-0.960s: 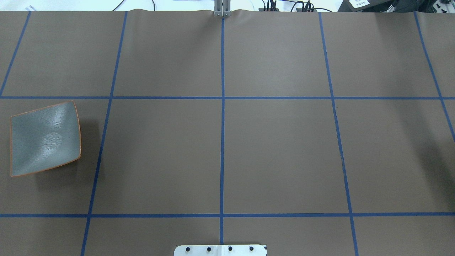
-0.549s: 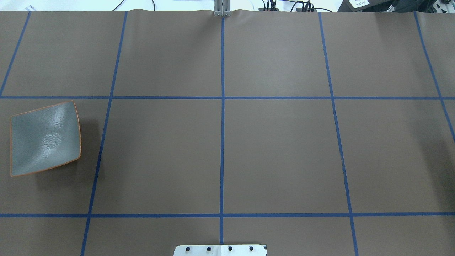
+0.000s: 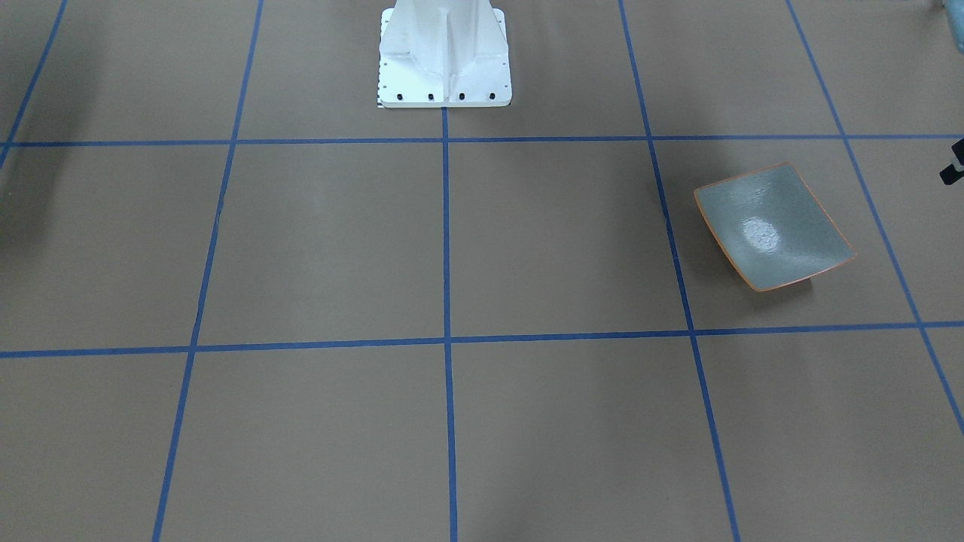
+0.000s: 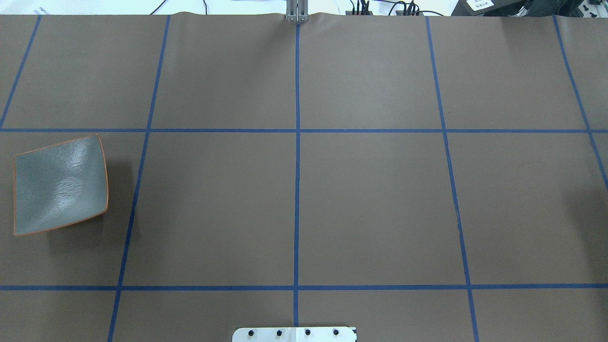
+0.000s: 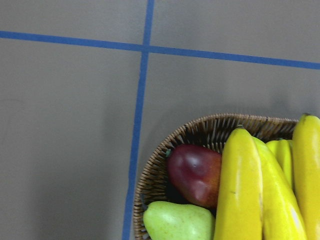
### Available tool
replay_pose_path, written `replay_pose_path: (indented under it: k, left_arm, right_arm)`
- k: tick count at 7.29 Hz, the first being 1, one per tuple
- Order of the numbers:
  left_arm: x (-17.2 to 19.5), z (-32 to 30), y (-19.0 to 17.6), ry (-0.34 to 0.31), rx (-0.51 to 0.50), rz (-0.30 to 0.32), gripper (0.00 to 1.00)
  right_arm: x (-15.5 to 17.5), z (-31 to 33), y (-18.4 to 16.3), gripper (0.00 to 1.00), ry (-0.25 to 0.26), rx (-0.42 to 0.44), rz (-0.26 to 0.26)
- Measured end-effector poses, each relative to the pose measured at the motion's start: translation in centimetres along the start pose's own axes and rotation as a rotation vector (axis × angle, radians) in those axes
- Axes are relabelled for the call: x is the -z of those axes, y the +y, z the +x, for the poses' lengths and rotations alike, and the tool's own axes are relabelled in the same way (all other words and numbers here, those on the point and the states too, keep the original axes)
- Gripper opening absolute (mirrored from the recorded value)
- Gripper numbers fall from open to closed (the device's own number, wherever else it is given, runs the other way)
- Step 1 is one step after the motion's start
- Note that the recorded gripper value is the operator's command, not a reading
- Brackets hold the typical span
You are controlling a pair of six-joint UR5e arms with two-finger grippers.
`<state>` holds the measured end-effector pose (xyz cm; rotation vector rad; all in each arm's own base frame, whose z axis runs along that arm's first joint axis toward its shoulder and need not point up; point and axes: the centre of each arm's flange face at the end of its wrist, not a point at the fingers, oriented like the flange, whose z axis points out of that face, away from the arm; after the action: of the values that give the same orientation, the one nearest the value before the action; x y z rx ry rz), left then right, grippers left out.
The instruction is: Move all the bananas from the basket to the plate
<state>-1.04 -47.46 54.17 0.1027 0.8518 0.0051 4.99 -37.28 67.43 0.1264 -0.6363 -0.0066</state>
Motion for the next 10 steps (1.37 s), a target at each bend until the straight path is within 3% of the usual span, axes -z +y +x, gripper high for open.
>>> replay_pose_path:
  k: [3, 5, 10]
  left_arm:
    - [0.0, 0.1, 0.1, 0.002, 0.005, 0.015, 1.0]
    - [0.0, 0.0, 0.2, 0.002, 0.007, 0.016, 1.0]
    - [0.0, 0.1, 0.2, 0.003, 0.007, 0.015, 1.0]
  right_arm:
    - [-1.4, -1.5, -3.4, 0.87, 0.093, -0.03, -0.111]
    - [-2.5, -1.7, -4.2, 0.85, 0.171, -0.014, -0.151]
    - [-6.5, -2.1, -3.5, 0.75, 0.204, 0.025, -0.238]
